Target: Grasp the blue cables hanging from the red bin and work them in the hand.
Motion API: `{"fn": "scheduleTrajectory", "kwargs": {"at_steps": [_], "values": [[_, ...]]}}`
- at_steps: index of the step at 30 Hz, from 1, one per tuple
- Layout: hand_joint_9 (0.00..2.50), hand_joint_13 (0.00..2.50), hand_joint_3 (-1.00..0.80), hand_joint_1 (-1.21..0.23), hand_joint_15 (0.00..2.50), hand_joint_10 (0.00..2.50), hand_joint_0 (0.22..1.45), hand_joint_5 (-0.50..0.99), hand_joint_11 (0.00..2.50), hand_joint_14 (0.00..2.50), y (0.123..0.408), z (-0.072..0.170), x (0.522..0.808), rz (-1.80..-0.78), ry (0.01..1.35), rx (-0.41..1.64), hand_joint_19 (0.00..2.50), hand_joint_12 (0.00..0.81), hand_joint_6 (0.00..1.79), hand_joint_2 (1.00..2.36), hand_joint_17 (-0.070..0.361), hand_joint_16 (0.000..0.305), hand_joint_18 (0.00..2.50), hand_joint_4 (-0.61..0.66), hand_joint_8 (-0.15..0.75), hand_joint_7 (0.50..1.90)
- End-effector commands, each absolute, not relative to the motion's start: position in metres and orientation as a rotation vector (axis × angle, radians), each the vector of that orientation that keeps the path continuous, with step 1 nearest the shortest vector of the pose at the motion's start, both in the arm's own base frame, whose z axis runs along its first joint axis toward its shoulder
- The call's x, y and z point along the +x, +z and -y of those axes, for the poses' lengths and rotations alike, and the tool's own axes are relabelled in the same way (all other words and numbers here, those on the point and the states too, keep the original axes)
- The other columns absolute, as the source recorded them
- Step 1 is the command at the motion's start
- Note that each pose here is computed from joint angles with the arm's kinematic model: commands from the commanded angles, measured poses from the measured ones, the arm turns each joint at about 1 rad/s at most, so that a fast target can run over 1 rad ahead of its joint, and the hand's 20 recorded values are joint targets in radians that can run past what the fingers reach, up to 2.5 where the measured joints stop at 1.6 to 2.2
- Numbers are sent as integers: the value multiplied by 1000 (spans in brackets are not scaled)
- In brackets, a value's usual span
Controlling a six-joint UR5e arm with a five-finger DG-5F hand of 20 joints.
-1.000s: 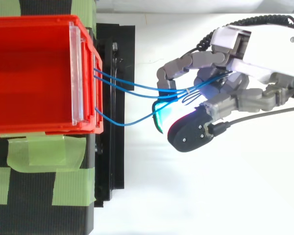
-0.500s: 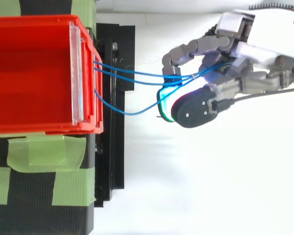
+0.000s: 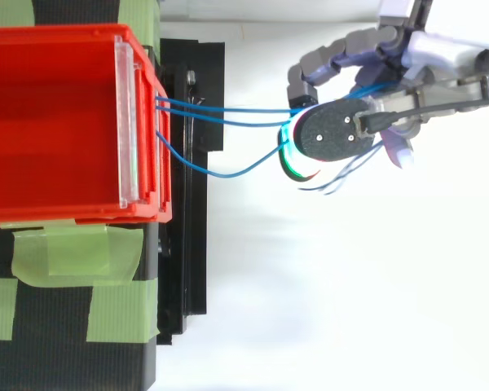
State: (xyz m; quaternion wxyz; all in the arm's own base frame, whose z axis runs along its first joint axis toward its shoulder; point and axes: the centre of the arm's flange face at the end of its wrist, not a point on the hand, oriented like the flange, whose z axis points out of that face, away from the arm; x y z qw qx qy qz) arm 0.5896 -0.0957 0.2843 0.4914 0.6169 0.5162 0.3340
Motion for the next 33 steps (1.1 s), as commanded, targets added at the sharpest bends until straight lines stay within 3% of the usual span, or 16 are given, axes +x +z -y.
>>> {"fn": "scheduleTrajectory", "kwargs": {"at_steps": [1,11,21,33], "values": [[1839,2101,-897,-580,2003,2500,842,395,2500,2500,282,99,585,-1277,810,1531,590,730,275,1005,158,210,2500,207,649,1416],[1839,2101,-902,-579,2003,2500,842,373,2500,2500,303,112,575,-1231,818,1550,590,730,275,1004,158,210,2500,213,649,1413],[1839,2101,-915,-584,2003,2500,839,217,2500,2500,304,124,573,-1200,816,1571,590,730,493,1004,158,210,2500,187,649,1293],[1839,2101,-919,-594,2003,2500,840,150,2500,2500,317,125,585,-1127,799,1513,590,730,579,1004,158,210,2500,181,649,1247]]}}
